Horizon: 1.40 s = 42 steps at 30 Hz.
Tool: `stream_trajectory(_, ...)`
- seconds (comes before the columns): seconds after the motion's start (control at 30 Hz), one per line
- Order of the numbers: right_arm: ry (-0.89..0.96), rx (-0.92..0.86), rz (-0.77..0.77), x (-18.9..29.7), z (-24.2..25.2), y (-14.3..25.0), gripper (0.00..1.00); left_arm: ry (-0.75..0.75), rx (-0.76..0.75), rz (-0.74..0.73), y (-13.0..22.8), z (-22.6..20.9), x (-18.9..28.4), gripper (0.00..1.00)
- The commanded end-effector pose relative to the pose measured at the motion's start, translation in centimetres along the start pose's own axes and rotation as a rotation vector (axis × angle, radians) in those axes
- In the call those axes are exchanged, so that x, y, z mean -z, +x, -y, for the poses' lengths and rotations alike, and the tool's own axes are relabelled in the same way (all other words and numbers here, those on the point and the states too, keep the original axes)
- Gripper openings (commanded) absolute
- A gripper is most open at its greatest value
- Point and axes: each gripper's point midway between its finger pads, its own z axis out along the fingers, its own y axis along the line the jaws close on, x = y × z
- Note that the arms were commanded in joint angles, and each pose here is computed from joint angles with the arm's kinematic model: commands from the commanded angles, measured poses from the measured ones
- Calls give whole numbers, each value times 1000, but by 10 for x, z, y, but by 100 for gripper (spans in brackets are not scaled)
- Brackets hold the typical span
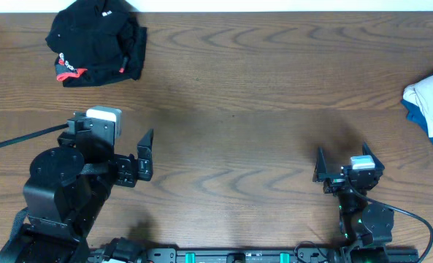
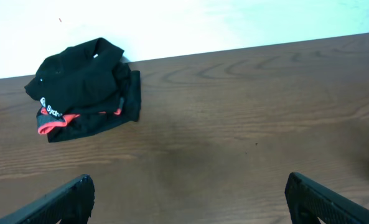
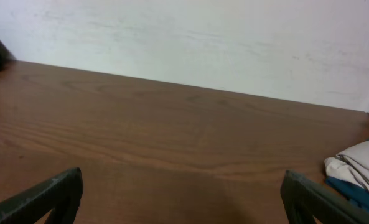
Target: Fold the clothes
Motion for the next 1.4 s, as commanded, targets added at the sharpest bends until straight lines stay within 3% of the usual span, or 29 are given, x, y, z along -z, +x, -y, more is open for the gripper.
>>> stream_trajectory(0.0,8,12,0,0,1,1,99,2,0,4,-1,1,0,98)
stream_trajectory(0.63,8,12,0,0,1,1,99,2,0,2,-1,1,0,98)
stream_trajectory(0.93,8,13,0,0,1,1,99,14,44,-47,18,-1,3,98)
stream_trajectory(1.07,8,13,0,0,1,1,99,-13,79,-69,45,-10,-7,98)
stream_trajectory(1.37,8,13,0,0,1,1,99,-15,78,133,82,-16,-48,98)
